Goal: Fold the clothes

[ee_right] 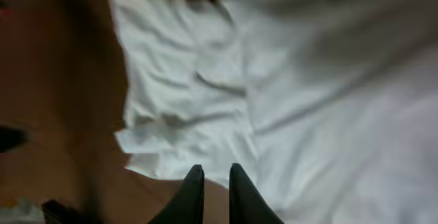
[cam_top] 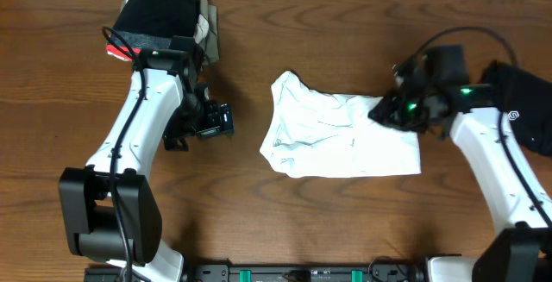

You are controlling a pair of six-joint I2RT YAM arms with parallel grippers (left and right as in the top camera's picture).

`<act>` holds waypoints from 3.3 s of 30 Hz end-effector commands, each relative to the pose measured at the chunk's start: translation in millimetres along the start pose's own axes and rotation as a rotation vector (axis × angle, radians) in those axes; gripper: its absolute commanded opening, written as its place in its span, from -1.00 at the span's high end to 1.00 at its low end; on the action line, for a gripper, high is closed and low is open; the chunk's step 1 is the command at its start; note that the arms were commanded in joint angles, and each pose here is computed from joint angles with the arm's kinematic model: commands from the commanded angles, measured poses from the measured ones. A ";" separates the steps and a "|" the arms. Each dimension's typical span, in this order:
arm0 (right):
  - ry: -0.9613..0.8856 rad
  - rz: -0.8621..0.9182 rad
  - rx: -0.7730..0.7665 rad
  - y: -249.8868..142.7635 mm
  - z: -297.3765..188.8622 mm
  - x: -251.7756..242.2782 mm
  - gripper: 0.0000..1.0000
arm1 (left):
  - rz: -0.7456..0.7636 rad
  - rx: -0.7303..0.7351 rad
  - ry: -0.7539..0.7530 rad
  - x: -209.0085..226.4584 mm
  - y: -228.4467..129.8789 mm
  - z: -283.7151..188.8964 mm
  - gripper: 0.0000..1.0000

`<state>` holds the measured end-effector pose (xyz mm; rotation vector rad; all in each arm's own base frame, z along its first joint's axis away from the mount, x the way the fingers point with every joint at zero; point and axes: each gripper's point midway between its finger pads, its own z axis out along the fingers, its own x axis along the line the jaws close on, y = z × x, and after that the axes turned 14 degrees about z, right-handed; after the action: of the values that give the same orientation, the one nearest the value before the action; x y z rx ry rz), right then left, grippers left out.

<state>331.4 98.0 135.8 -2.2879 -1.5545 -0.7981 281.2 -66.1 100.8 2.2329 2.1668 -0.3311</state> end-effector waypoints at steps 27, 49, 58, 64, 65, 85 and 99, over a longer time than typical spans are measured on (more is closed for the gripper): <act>0.205 -0.007 0.203 32.9 153.6 -84.1 0.72 | 0.005 0.002 0.012 2.9 -0.1 -1.1 -0.96; 0.189 -0.120 0.316 -28.5 54.6 -34.9 0.74 | 0.006 -0.005 0.011 2.7 1.7 -1.1 -0.96; 0.209 0.020 0.342 -80.3 94.9 -77.2 0.63 | 0.005 -0.005 0.011 2.6 1.7 -1.1 -0.96; 0.192 0.104 0.359 -100.5 102.7 -91.7 0.73 | 0.005 -0.005 0.011 2.6 1.7 -1.1 -0.96; 0.193 0.104 0.358 -99.9 102.0 -91.0 0.74 | 0.005 -0.005 0.011 2.6 1.7 -1.1 -0.96; 0.179 -0.074 0.012 1.5 37.0 -26.4 0.38 | 0.003 -0.006 0.000 0.8 2.0 -1.1 -0.96; 0.164 -0.022 0.048 24.4 109.9 -66.0 0.47 | 0.025 -0.055 -0.060 -13.1 14.1 -1.2 -0.96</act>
<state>367.0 93.4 11.3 -2.1063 -1.5351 -0.9250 292.6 -73.8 100.8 2.1928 2.1206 -0.3198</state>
